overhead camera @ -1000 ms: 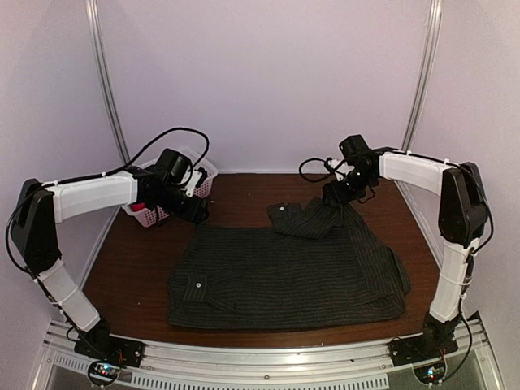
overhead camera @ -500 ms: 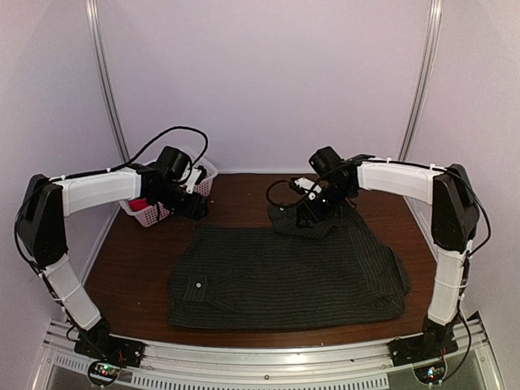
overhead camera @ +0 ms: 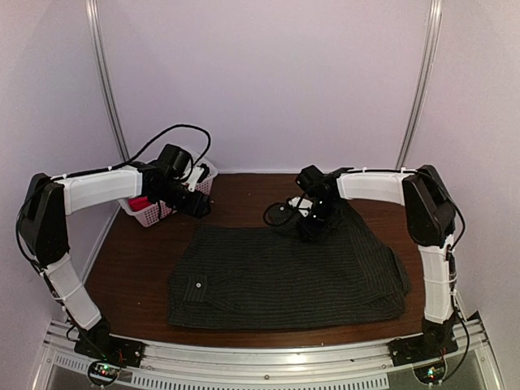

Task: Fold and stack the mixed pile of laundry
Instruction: Adjust the 1/3-folded shirt at the center of the board.

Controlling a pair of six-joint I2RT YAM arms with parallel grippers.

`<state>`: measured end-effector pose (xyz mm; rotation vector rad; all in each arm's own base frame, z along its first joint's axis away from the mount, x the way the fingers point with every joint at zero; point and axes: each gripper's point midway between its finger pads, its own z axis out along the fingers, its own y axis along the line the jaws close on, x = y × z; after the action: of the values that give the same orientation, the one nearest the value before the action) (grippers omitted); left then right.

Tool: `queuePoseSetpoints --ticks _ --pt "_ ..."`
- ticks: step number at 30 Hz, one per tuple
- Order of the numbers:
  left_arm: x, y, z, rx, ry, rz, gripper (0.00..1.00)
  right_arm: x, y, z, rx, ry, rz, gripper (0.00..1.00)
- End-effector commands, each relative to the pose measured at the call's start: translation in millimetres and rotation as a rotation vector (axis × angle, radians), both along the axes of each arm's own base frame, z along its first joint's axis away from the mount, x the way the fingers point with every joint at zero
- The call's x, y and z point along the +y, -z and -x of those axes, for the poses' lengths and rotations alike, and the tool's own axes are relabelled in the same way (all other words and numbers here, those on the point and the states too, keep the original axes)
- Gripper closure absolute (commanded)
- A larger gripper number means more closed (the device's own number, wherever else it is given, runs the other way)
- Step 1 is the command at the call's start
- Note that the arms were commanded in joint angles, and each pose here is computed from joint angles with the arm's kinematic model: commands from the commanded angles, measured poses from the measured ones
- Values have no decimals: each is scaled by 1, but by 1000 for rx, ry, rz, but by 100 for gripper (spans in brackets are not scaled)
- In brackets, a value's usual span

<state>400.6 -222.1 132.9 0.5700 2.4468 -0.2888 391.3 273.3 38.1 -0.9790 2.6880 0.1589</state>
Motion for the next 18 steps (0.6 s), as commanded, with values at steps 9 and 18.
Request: queuePoseSetpoints --ticks 9,18 --pt "-6 -9 -11 -35 29 12 38 -16 -53 -41 -225 78 151 100" --pt "-4 -5 -17 -33 14 20 38 -105 -168 -174 -697 494 97 88"
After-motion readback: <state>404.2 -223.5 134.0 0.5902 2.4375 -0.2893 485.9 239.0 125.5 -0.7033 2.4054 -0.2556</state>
